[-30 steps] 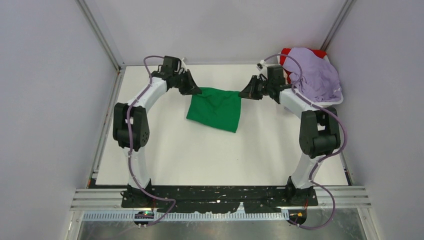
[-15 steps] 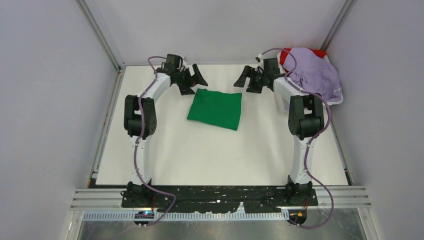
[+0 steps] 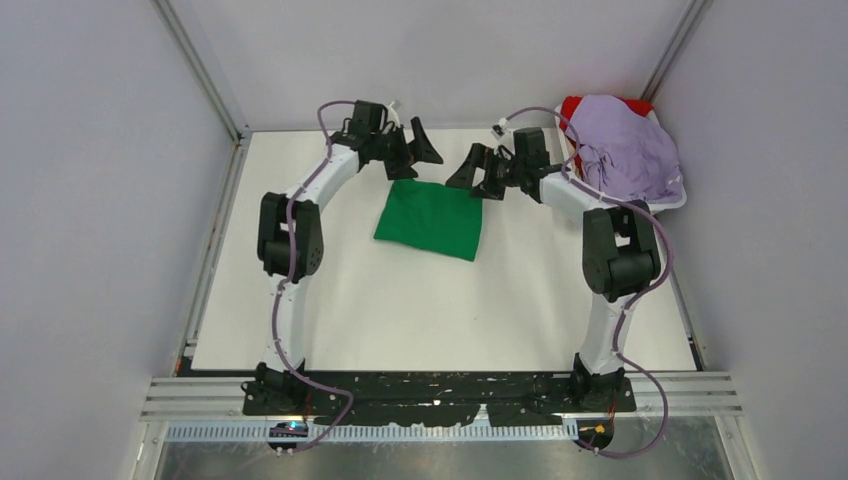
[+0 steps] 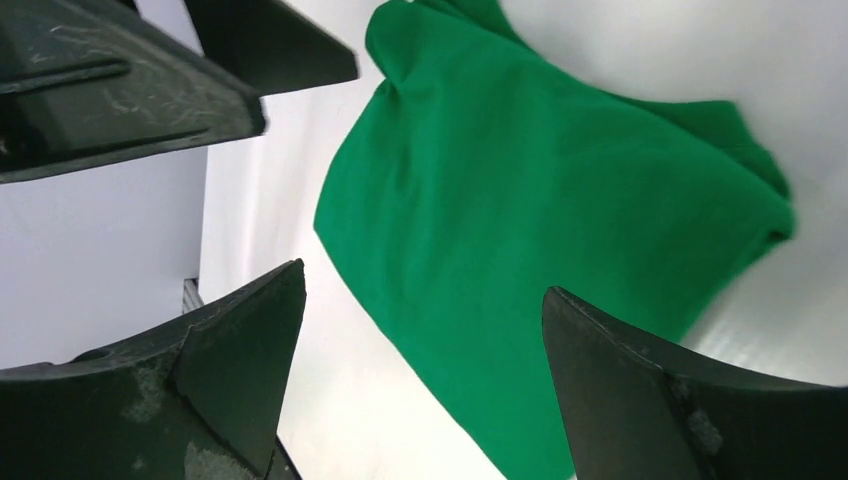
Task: Fold and stack the t-shirts
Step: Fold the long partially folded tshirt into a neat square
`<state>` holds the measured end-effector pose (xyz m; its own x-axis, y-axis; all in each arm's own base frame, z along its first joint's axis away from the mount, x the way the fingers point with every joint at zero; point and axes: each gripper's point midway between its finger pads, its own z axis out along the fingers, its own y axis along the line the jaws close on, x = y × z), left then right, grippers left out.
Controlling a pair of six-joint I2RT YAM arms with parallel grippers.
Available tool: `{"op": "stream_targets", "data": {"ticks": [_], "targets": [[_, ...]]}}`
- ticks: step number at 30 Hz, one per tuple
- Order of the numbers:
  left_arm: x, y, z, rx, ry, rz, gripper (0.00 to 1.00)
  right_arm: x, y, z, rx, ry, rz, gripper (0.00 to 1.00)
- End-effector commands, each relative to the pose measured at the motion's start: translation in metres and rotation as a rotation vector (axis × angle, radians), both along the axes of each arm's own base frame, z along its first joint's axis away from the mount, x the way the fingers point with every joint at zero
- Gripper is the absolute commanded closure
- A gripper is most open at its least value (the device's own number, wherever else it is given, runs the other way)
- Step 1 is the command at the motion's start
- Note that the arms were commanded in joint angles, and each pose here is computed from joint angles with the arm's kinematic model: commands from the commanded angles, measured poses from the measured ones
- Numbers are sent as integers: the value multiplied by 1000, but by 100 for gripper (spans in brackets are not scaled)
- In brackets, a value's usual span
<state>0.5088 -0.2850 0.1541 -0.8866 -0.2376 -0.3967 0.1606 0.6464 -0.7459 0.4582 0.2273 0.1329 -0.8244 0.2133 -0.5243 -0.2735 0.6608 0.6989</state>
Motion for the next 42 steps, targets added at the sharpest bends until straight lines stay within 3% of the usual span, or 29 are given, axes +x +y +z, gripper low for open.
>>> {"op": "stream_targets", "data": {"ticks": [1,8,13,18,22,27,33,39,42], "targets": [[11,3,-14,17,35,15,0,12,21,7,95,-12,37,5],[22,13,-61,127,118,83,0,28,24,-38,42,45,19,5],[13,8,-79,114,211,70,0,16,24,-68,-4,98,51,5],[-34,13,-83,160,250,30,0,-25,29,-73,-64,100,137,5],[-101,23,-82,199,263,-24,0,-68,30,-71,-90,108,181,5],[-134,31,-52,178,159,-44,0,-111,28,-62,-123,99,208,5],[-143,42,-16,190,60,-3,1,-99,23,-12,-120,-45,124,5],[-188,67,-60,260,159,40,0,-101,1,17,-74,-109,-29,5],[-203,77,-81,288,196,69,3,-111,-16,5,-78,-74,-67,4]]}}
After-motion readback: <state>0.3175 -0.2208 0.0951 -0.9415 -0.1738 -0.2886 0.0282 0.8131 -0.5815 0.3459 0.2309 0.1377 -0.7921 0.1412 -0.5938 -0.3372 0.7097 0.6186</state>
